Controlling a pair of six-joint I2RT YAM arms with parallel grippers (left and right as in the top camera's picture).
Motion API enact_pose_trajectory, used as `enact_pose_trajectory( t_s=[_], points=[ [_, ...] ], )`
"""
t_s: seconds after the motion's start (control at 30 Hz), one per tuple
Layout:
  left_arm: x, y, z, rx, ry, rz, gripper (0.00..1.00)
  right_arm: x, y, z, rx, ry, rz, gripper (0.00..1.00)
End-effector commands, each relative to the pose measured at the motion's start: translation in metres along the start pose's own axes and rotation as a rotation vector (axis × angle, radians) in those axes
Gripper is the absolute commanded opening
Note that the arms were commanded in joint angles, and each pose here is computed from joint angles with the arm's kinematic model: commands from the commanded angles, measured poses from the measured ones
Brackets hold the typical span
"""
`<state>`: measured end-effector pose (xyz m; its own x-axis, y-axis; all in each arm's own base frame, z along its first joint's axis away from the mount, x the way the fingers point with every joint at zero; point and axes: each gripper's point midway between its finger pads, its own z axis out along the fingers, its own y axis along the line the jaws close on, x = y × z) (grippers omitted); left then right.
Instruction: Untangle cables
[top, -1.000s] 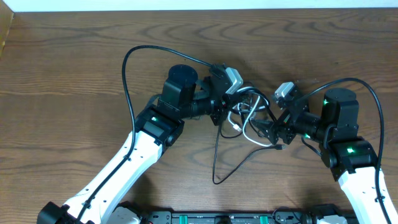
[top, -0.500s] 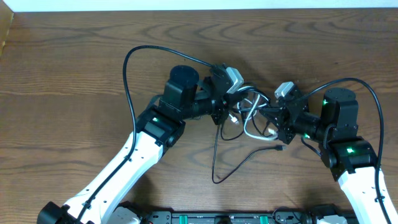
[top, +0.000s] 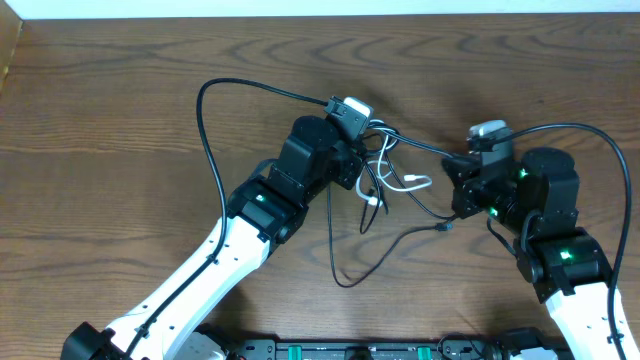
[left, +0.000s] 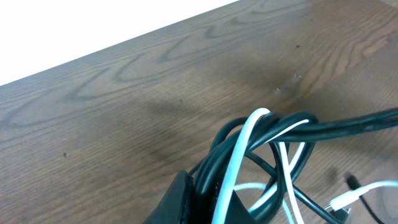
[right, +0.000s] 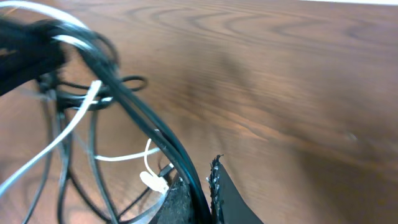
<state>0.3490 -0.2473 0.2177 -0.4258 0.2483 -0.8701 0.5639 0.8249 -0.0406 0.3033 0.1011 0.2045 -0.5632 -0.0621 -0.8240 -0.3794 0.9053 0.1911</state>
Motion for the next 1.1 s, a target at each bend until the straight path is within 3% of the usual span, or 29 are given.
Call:
enact_pose_trajectory(
  t_s=[0.0,0.3,0.47,0.6,0.8,1.07],
  points=[
    [0.0,0.085,-0.015,-0.391,-0.008,-0.063,0.08,0.001,-0.092,-0.034,0.545,-0.056,0.209,0.01],
    [0.01,0.105,-0.023,-0.494,0.027,-0.065,0.07,0.02,-0.163,-0.092,0.98,-0.082,0.342,0.01],
    [0.016,0.125,-0.03,-0.562,0.047,-0.092,0.08,0.029,-0.19,-0.115,1.065,-0.087,0.412,0.01],
    [0.016,0.114,-0.023,-0.478,0.04,-0.133,0.08,0.01,-0.165,-0.076,0.729,-0.091,0.341,0.01],
    [0.012,0.053,-0.005,-0.103,0.043,-0.146,0.08,-0.025,-0.081,-0.031,0.165,-0.134,0.128,0.01],
    [0.005,0.009,-0.006,0.156,0.027,-0.079,0.08,-0.031,0.02,-0.041,-0.408,-0.203,-0.203,0.01]
  ],
)
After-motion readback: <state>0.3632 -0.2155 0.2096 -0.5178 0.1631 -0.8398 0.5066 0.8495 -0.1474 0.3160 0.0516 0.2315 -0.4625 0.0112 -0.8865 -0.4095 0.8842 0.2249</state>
